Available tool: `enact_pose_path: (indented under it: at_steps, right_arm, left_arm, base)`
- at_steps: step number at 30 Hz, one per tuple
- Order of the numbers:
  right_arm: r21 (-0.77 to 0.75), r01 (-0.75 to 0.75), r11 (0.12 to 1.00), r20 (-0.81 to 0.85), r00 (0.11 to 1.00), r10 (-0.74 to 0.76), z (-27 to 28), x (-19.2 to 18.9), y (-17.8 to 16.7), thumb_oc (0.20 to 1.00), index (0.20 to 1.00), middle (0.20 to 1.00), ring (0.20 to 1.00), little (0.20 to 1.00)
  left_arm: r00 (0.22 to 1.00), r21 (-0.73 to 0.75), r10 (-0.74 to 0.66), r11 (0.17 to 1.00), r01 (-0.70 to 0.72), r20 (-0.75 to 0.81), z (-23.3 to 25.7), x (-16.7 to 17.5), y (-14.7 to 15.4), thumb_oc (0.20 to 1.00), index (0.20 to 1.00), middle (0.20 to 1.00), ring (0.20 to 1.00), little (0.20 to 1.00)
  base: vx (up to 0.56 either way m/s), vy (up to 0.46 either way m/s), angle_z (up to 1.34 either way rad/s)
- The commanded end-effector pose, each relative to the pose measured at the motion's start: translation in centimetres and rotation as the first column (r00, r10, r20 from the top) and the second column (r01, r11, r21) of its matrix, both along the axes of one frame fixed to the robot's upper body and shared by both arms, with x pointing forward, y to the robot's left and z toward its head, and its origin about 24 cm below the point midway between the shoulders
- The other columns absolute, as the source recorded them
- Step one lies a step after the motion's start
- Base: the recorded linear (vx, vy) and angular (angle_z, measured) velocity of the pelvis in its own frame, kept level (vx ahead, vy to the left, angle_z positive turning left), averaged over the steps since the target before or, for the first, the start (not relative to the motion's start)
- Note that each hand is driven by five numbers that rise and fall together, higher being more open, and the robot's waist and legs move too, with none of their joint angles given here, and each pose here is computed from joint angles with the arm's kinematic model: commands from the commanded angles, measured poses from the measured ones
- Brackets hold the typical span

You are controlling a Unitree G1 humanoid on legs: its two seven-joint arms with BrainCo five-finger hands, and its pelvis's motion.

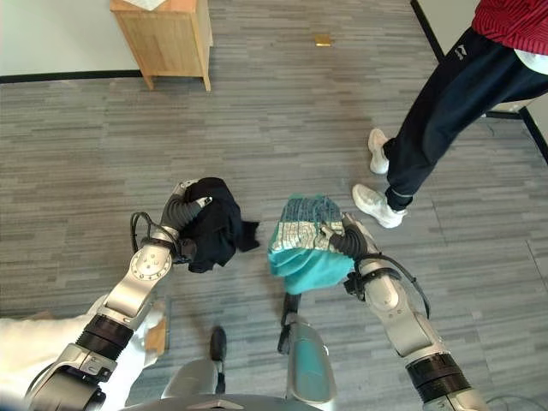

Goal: Pick up bed clothes into laundry basket.

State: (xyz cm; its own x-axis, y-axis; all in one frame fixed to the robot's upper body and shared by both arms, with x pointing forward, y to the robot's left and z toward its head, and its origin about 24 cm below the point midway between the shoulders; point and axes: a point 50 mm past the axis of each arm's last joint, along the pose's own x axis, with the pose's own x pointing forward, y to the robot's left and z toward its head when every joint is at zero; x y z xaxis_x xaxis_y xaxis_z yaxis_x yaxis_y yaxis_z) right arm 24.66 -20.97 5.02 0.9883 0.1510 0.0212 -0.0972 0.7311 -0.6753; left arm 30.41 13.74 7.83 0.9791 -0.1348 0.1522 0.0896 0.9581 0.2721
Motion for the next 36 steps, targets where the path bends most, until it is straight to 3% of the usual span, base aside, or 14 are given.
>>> enact_pose_path:
  at_steps: [1,18,29,36]
  right_arm:
    - [0.038,-0.027,0.999,0.160,0.987,0.020,3.4,1.5,0.2,0.200,0.200,0.200,0.200,0.200]
    - [-0.092,-0.058,0.994,0.286,0.955,0.082,7.3,4.2,0.4,0.200,0.200,0.200,0.200,0.200]
    - [-0.066,-0.110,0.992,0.302,0.945,0.125,7.5,4.2,2.6,0.200,0.200,0.200,0.200,0.200]
    - [-0.048,-0.046,0.998,0.305,0.951,0.059,7.5,3.7,0.9,0.200,0.200,0.200,0.200,0.200]
  left_arm:
    - [0.979,0.002,-0.078,0.997,0.079,0.186,3.7,0.3,-1.8,0.200,0.200,0.200,0.200,0.200]
    - [0.978,0.062,-0.035,0.998,0.022,0.204,4.3,0.8,-0.8,0.200,0.200,0.200,0.200,0.200]
    - [0.979,0.110,-0.012,0.994,-0.010,0.201,4.3,0.7,0.4,0.200,0.200,0.200,0.200,0.200]
    - [0.976,0.107,-0.028,0.994,0.005,0.218,4.8,0.9,0.0,0.200,0.200,0.200,0.200,0.200]
  base:
    - [0.26,-0.253,0.99]
    - [0.35,0.003,-0.02]
    - [0.35,0.078,0.10]
    - [0.40,-0.167,0.69]
